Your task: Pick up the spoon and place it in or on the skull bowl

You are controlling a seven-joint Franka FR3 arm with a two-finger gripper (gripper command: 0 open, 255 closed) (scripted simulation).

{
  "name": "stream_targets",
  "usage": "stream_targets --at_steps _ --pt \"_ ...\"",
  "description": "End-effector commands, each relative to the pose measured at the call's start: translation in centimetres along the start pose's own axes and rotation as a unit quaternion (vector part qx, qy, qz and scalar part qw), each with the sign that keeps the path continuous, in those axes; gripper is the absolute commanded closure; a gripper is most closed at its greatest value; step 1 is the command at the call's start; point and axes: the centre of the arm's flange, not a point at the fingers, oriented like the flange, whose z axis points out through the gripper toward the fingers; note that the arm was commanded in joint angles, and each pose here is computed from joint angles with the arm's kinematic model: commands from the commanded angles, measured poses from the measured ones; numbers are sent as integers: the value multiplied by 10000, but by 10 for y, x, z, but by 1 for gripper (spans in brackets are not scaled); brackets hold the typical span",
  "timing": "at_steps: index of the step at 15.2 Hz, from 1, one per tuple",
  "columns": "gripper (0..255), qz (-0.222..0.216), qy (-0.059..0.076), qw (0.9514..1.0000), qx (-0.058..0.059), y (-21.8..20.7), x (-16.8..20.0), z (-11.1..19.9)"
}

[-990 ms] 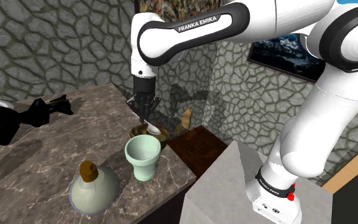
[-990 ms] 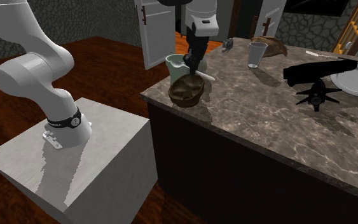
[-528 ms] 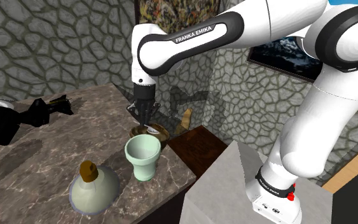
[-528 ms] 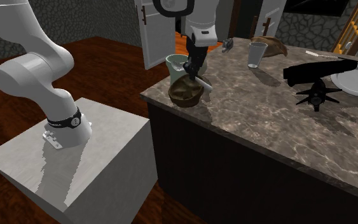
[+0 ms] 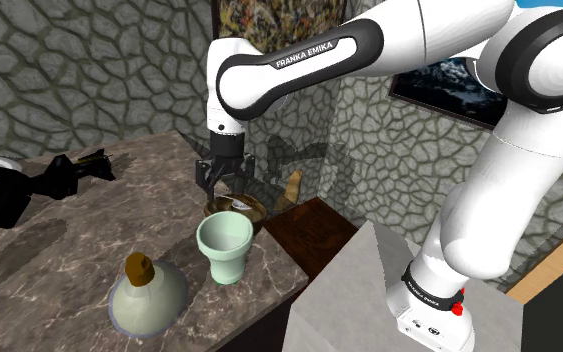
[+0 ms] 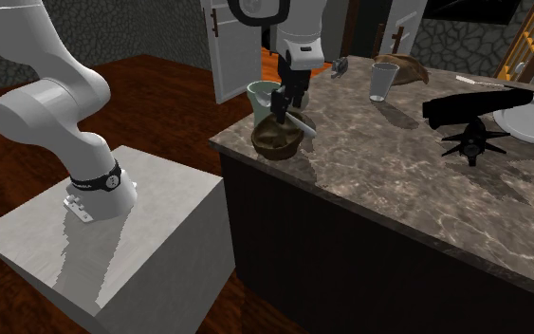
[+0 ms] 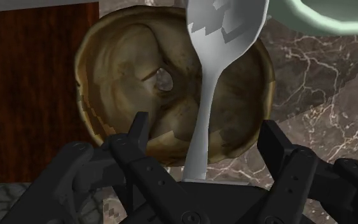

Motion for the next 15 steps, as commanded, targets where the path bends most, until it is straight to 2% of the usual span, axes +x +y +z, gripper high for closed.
stream_targets --at_steps 1,3,7,15 --pt "0 0 0 10000 0 0 0 0" --pt "0 0 0 10000 0 0 0 0" --pt "0 0 0 10000 0 0 0 -50" --pt "0 0 0 10000 0 0 0 -50"
